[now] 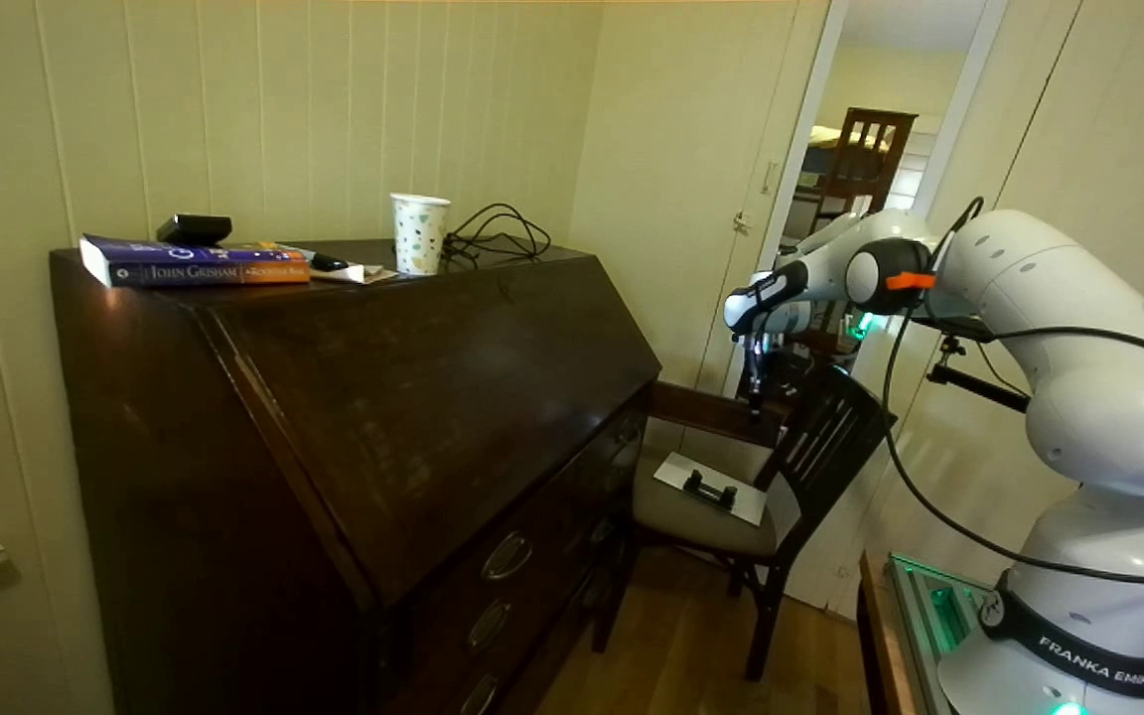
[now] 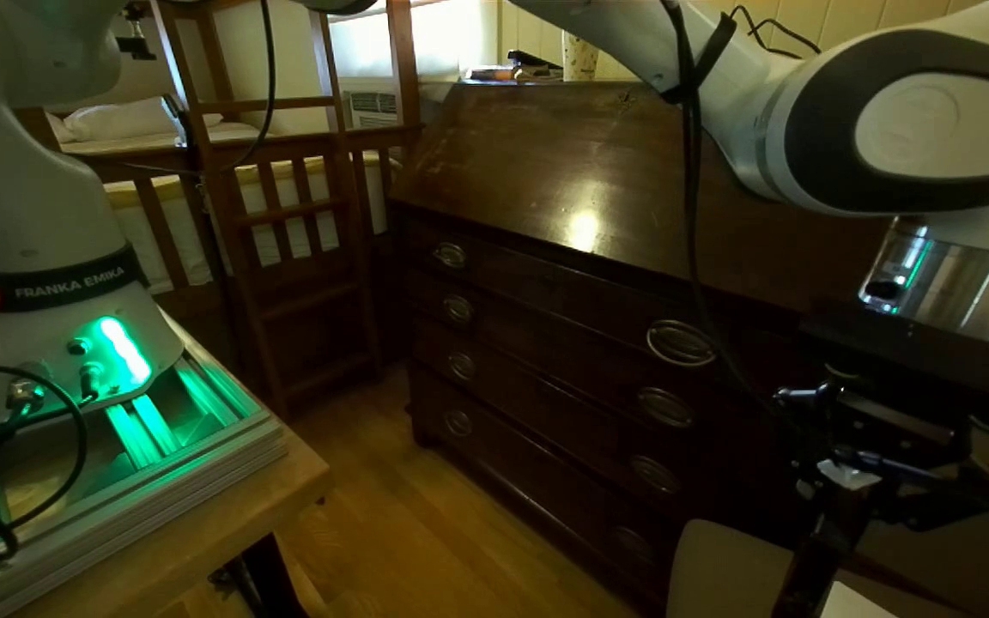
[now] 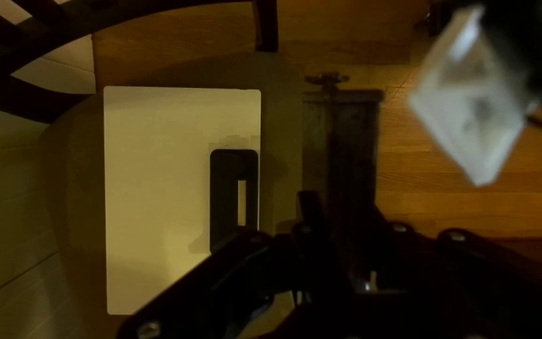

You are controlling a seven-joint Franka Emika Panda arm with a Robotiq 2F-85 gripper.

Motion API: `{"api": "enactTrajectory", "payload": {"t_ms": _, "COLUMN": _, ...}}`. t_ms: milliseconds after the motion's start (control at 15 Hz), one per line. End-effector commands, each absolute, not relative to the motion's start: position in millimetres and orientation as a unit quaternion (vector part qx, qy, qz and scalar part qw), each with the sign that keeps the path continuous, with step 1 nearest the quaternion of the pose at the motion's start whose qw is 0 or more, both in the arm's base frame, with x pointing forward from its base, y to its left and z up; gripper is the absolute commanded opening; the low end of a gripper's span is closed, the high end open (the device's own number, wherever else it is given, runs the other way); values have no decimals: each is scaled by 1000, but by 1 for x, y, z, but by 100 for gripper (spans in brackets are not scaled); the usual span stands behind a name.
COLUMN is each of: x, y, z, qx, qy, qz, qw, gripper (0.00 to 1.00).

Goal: Move the wooden rail on the right backwards.

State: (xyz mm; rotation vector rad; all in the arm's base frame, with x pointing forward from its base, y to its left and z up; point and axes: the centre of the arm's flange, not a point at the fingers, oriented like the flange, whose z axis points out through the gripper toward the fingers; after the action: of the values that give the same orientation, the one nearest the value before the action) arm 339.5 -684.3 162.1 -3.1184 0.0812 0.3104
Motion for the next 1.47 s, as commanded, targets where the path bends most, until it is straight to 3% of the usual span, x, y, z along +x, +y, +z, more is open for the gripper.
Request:
{"api": "enactTrajectory", "payload": {"t_ms": 0, "x": 391, "y": -717, "z": 194, "qx": -996, "qy": 48, "qz": 80, "qw": 2, "gripper": 6}}
{"api": "enactTrajectory", "payload": {"t_ms": 667, "x": 411, "y": -710, "z": 179, "qx": -993, "qy": 54, "qz": 105, "qw": 3, "gripper": 6}}
{"api": "enactTrajectory", "payload": {"t_ms": 733, "x": 409, "y": -709, "z": 180, "qx": -993, "qy": 52, "qz": 109, "qw": 1, "gripper": 43}}
{"api": "enactTrajectory", "payload": {"t_ms": 1000, "x": 387, "y": -700, "z": 197, "qx": -992, "qy": 70, "qz": 108, "qw": 6, "gripper": 53}}
{"api": "enactTrajectory", "payload": {"t_ms": 1400, "x": 370, "y": -696, "z": 262, "qx": -988, "qy": 138, "qz": 58, "qw": -29, "gripper": 93}}
